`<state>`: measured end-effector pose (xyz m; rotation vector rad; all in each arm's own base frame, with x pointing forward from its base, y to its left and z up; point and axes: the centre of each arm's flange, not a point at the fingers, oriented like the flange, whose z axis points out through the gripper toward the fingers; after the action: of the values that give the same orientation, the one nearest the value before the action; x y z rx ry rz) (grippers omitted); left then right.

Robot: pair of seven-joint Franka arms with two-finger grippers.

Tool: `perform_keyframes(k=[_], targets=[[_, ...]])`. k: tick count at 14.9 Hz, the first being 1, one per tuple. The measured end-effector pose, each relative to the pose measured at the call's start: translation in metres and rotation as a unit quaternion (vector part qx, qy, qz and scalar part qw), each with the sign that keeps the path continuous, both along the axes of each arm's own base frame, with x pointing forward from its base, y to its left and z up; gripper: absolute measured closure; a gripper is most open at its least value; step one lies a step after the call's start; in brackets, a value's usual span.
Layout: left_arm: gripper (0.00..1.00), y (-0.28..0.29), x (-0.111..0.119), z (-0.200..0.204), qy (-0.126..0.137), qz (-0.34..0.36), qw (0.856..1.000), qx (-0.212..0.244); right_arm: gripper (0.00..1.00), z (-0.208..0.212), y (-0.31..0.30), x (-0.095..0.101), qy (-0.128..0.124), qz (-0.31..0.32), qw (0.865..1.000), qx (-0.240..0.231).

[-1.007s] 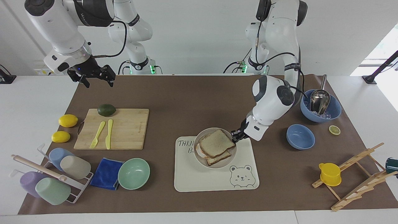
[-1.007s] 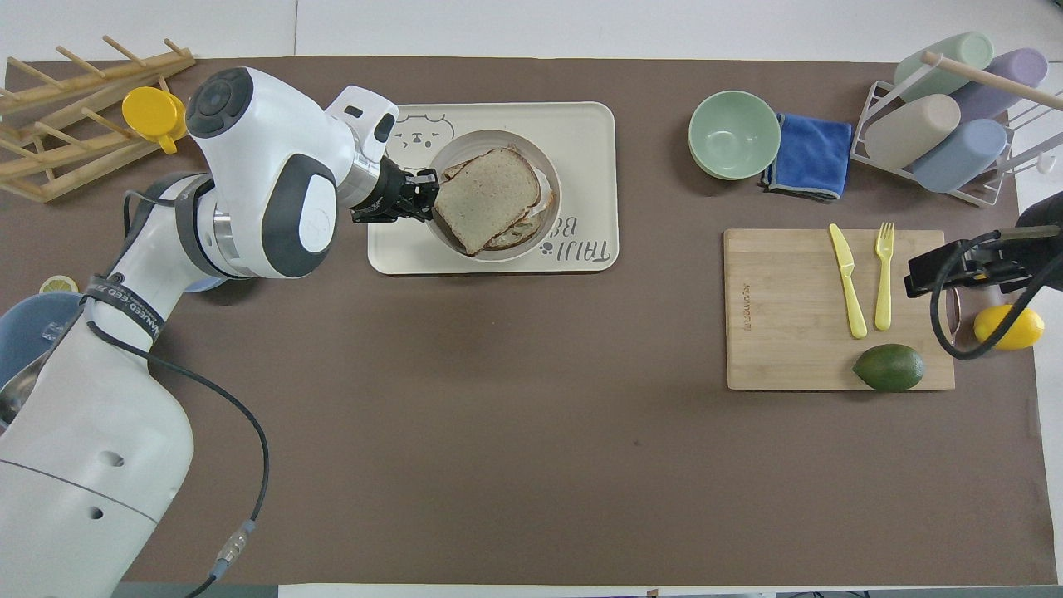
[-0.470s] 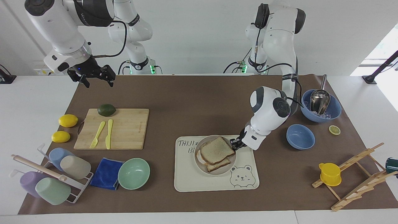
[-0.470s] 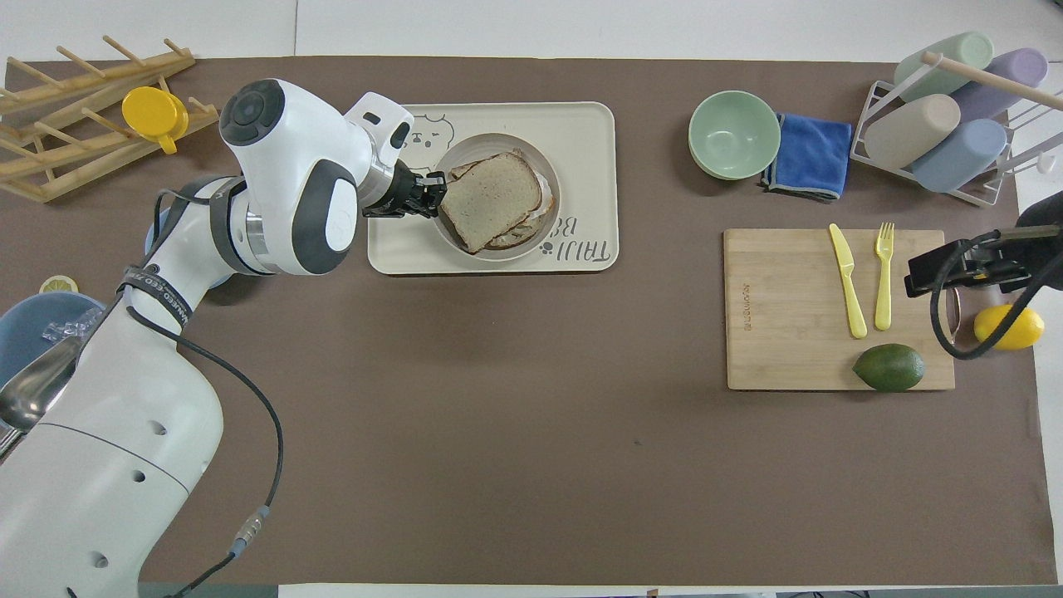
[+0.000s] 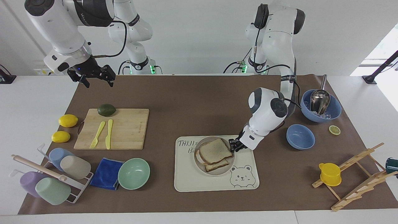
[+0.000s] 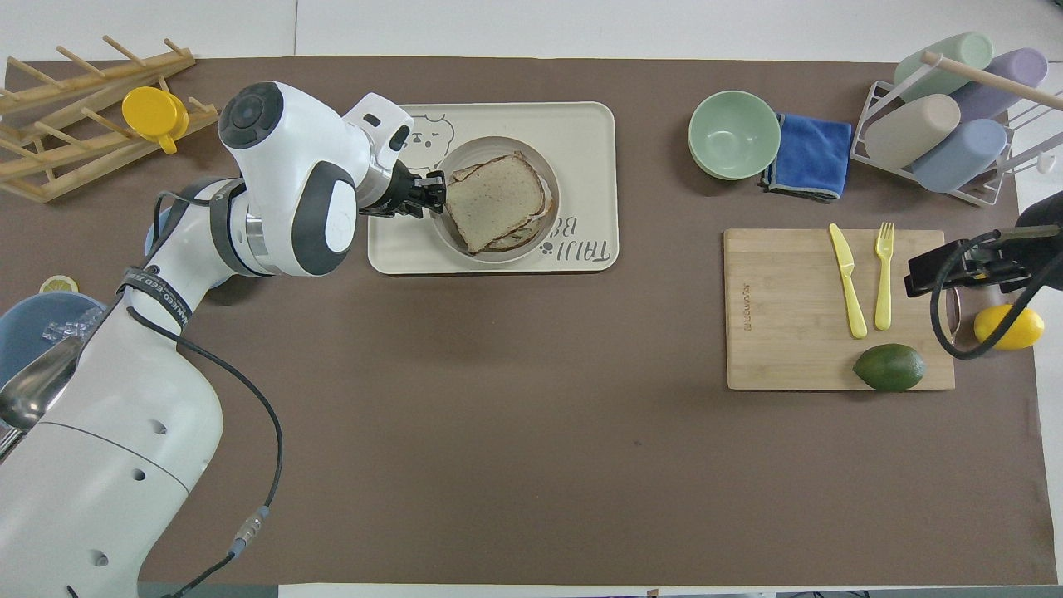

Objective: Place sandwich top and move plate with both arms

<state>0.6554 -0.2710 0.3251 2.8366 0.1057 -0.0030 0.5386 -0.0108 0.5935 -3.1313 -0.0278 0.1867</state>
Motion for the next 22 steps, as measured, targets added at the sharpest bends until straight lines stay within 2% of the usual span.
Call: perform_keyframes(k=[3, 5, 7, 9, 14, 17, 20, 22], targets=[[0.25, 0.024, 0.010, 0.011, -0.010, 0.017, 1.000, 0.007, 0.00, 0.000, 0.000, 0.000, 0.000, 0.000, 1.000, 0.000], [0.01, 0.059, 0.018, 0.041, -0.022, 0.037, 0.999, 0.017, 0.00, 0.000, 0.000, 0.000, 0.000, 0.000, 1.000, 0.000], [0.00, 0.102, 0.019, 0.085, -0.031, 0.050, 0.998, 0.039, 0.00, 0.000, 0.000, 0.000, 0.000, 0.000, 1.000, 0.000], [0.00, 0.138, 0.010, 0.134, -0.032, 0.057, 0.996, 0.062, 0.00, 0.000, 0.000, 0.000, 0.000, 0.000, 1.000, 0.000], [0.00, 0.192, -0.040, 0.229, -0.003, 0.049, 0.992, 0.118, 0.00, 0.000, 0.000, 0.000, 0.000, 0.000, 1.000, 0.000], [0.00, 0.207, -0.072, 0.268, 0.016, 0.044, 0.990, 0.130, 0.00, 0.000, 0.000, 0.000, 0.000, 0.000, 1.000, 0.000], [0.00, 0.214, -0.099, 0.289, 0.048, 0.038, 0.990, 0.130, 0.00, 0.000, 0.000, 0.000, 0.000, 0.000, 1.000, 0.000], [0.00, 0.218, -0.114, 0.298, 0.058, 0.023, 0.990, 0.127, 0.00, 0.000, 0.000, 0.000, 0.000, 0.000, 1.000, 0.000]])
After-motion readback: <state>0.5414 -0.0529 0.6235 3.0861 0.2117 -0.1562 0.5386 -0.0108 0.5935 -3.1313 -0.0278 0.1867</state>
